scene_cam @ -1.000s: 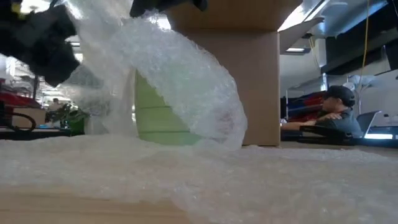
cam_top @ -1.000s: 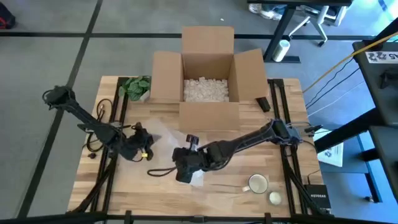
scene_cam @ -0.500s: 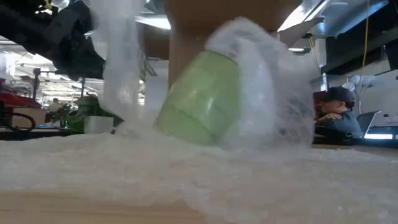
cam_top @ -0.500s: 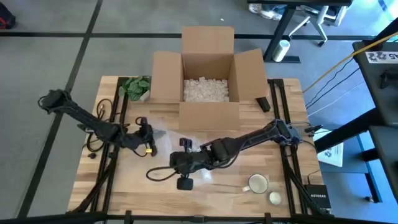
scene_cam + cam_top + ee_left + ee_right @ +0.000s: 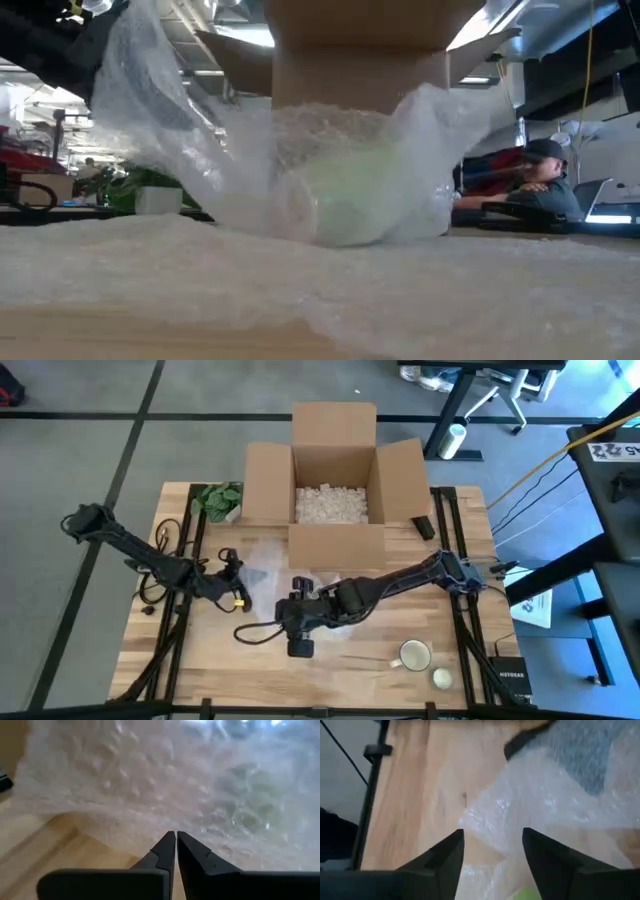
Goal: Wrap mug
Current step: Wrap the green mug with bubble wrap
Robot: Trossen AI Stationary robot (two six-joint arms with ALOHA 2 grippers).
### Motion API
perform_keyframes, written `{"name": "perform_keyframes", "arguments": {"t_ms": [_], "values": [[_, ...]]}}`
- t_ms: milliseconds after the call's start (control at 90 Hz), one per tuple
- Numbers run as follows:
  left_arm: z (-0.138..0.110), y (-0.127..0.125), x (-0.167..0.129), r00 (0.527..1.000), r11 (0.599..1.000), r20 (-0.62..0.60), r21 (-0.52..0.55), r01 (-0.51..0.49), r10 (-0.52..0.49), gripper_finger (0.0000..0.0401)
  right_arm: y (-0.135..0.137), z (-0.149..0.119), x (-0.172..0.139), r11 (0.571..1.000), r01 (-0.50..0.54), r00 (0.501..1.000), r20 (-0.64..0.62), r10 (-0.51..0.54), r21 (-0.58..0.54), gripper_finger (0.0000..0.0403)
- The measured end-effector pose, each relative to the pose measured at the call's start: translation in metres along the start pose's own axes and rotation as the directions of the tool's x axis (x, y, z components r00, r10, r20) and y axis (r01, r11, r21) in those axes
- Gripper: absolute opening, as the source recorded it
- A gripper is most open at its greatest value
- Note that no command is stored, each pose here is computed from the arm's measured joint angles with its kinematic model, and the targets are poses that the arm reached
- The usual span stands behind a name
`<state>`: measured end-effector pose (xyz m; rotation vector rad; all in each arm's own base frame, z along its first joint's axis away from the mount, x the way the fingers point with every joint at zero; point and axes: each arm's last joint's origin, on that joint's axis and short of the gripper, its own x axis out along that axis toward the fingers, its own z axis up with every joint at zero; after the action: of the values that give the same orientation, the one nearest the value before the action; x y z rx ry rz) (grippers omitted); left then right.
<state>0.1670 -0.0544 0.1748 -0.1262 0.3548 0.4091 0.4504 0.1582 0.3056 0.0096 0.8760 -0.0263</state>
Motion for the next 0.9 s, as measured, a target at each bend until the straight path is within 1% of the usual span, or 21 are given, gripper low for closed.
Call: {"name": "perform_keyframes", "arguments": {"t_ms": [33,89,189,289,411,478,522,567,633,700,744,789,900], "values": [[0.0,0.0,0.0,1.0,1.0,0.0,0.001,0.0,0.0,0.0,-0.001,-0.002,0.0,0.999,0.04,0.999,-0.014,-0.04,0.017,0.0189],[0.0,0.0,0.0,1.0,1.0,0.0,0.001,0.0,0.0,0.0,-0.005,-0.009,-0.002,0.989,0.142,0.988,-0.058,-0.14,0.034,0.0182],[0.0,0.0,0.0,1.0,1.0,0.0,0.002,0.0,0.0,0.0,-0.012,-0.025,-0.009,0.953,0.299,0.94,-0.185,-0.287,0.042,0.0154],[0.0,0.0,0.0,1.0,1.0,-0.001,0.007,0.0,0.0,0.0,-0.019,-0.039,-0.016,0.92,0.39,0.878,-0.319,-0.356,0.046,0.0106],[0.0,0.0,0.0,1.0,1.0,0.0,0.015,0.0,0.0,0.0,-0.021,-0.049,-0.023,0.878,0.477,0.818,-0.385,-0.428,0.037,0.0029],[0.0,0.0,0.0,1.0,1.0,-0.001,0.016,-0.001,0.001,0.0,-0.022,-0.051,-0.025,0.866,0.496,0.804,-0.406,-0.435,0.055,0.0008],[0.0,0.0,0.0,1.0,1.0,-0.001,0.016,-0.001,0.001,0.0,-0.022,-0.052,-0.024,0.872,0.485,0.809,-0.417,-0.415,0.074,0.001],[0.0,0.0,0.0,1.0,1.0,-0.002,0.017,-0.001,0.001,0.0,-0.023,-0.055,-0.024,0.872,0.484,0.802,-0.44,-0.404,0.081,0.0009],[-0.001,0.0,0.0,1.0,1.0,-0.004,0.018,-0.002,0.002,0.0,-0.023,-0.061,-0.02,0.854,0.508,0.789,-0.457,-0.411,0.11,0.0003],[0.0,0.0,0.0,1.0,1.0,-0.003,0.018,-0.001,0.001,0.0,-0.021,-0.072,-0.015,0.835,0.539,0.763,-0.487,-0.426,0.113,0.0002],[-0.001,0.0,0.0,1.0,1.0,-0.006,0.018,0.001,-0.001,0.0,-0.017,-0.079,-0.009,0.826,0.549,0.757,-0.493,-0.429,0.124,0.0001],[-0.001,0.0,0.0,1.0,1.0,-0.008,0.018,0.007,-0.007,0.0,-0.01,-0.086,-0.004,0.829,0.542,0.766,-0.485,-0.421,0.137,0.0001],[-0.001,-0.001,0.0,0.999,0.999,-0.021,0.018,0.032,-0.032,0.0,0.012,-0.098,-0.001,0.853,0.476,0.836,-0.412,-0.364,0.213,0.0]]}}
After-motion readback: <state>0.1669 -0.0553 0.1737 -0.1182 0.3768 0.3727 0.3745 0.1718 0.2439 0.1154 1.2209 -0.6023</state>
